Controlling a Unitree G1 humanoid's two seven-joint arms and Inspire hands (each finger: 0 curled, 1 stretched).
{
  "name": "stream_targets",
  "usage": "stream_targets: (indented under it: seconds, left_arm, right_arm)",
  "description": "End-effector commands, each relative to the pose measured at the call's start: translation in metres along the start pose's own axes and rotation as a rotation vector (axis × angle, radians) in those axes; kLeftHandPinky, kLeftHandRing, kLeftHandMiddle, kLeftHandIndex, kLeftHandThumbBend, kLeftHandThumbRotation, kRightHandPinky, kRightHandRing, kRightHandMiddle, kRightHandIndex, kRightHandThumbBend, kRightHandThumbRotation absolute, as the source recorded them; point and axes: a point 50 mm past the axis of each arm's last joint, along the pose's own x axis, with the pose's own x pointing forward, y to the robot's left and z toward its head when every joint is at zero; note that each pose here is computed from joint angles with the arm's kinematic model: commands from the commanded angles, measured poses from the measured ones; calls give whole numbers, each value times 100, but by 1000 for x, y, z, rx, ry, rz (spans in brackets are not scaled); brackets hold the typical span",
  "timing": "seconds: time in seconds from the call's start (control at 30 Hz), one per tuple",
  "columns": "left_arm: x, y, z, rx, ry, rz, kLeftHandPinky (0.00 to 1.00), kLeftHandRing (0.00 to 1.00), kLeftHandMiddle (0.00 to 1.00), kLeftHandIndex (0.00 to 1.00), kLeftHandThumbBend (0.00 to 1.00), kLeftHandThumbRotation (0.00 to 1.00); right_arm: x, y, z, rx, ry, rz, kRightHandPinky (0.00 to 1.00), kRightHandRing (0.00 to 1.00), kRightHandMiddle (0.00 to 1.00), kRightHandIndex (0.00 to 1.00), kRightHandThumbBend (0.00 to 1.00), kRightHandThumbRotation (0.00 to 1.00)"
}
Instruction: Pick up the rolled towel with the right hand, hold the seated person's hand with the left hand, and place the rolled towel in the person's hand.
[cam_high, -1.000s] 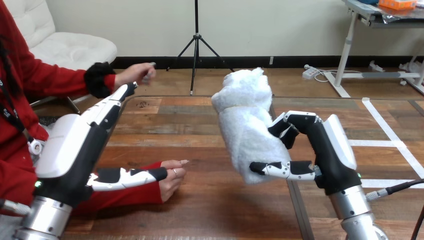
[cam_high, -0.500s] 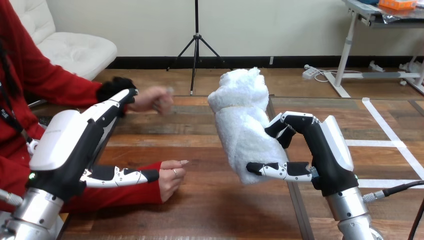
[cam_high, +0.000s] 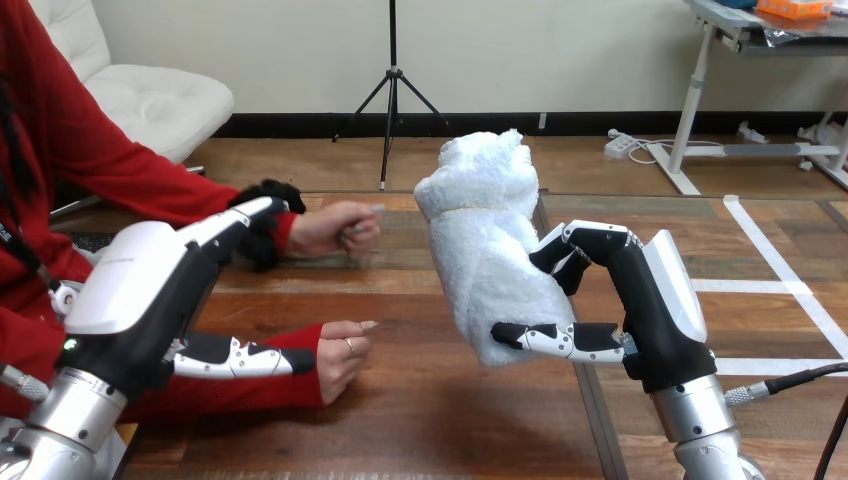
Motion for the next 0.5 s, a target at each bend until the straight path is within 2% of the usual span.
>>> stream_targets:
  seconds: [0.0,0.47]
  left_arm:
    - [16,11,1,21,-43,-3,65,74,80,84,100,43]
    - [18,5,-8,26,-25,-110,68,75,81,84,100,43]
  right_arm:
    - [22,-10,16,23,-129,-82,27,32,38,38,74,0]
    - [23,-11,19,28,-151,-88,27,31,38,38,72,0]
